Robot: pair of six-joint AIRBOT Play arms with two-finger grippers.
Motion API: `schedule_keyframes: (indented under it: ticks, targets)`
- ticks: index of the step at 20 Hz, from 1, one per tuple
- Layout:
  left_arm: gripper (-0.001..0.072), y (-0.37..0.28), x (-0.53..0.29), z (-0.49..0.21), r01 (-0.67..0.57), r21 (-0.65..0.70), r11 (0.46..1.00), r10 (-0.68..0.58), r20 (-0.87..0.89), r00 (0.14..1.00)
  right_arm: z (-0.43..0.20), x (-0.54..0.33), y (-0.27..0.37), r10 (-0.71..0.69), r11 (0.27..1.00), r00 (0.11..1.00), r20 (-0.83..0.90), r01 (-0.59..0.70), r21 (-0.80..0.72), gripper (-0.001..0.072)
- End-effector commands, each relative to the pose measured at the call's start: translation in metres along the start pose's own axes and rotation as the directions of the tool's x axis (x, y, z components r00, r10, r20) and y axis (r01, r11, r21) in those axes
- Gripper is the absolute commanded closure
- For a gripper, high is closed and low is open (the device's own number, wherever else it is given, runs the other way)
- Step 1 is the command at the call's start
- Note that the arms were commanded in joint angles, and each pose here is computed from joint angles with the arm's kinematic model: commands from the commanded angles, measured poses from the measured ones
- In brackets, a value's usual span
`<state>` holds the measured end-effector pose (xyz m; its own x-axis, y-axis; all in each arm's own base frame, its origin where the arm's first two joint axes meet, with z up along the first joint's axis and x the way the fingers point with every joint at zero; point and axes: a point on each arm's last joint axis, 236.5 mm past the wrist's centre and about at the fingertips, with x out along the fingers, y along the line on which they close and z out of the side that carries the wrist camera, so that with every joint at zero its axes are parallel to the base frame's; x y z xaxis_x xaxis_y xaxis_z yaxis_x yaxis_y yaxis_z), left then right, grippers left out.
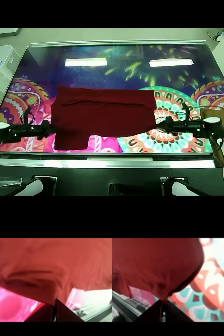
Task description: Fold the clothes and pants, and hang the long-sleeved shirts on hangers.
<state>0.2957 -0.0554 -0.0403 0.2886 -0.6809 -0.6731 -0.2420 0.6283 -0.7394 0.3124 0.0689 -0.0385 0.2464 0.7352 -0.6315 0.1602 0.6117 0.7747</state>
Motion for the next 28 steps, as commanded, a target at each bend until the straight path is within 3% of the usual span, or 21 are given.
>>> schedule_keyframes:
  ticks: [1, 5, 10, 28]
  targets:
    - [0.0688, -0.032, -0.008, 0.025, 0.005, 0.091, 0.996, -0.008, 0.037, 0.999, 0.022, 0.005, 0.048, -0.059, 0.988, 0.996, 0.071, 0.069, -0.135, 0.0685]
    - [0.0689, -0.074, -0.024, 0.072, 0.002, 0.183, 0.983, -0.034, 0.172, 0.984, 0.074, 0.002, 0.091, -0.151, 0.947, 0.956, 0.25, 0.213, -0.242, 0.0685]
    - [0.0689, -0.084, -0.033, 0.123, -0.019, 0.195, 0.981, -0.032, 0.256, 0.966, 0.132, -0.042, 0.091, -0.284, 0.919, 0.846, 0.452, 0.375, -0.124, 0.0685]
    - [0.0689, -0.081, 0.038, 0.243, -0.057, 0.174, 0.983, 0.014, 0.238, 0.971, 0.207, 0.017, 0.035, -0.357, 0.914, 0.847, 0.393, 0.403, -0.04, 0.0684]
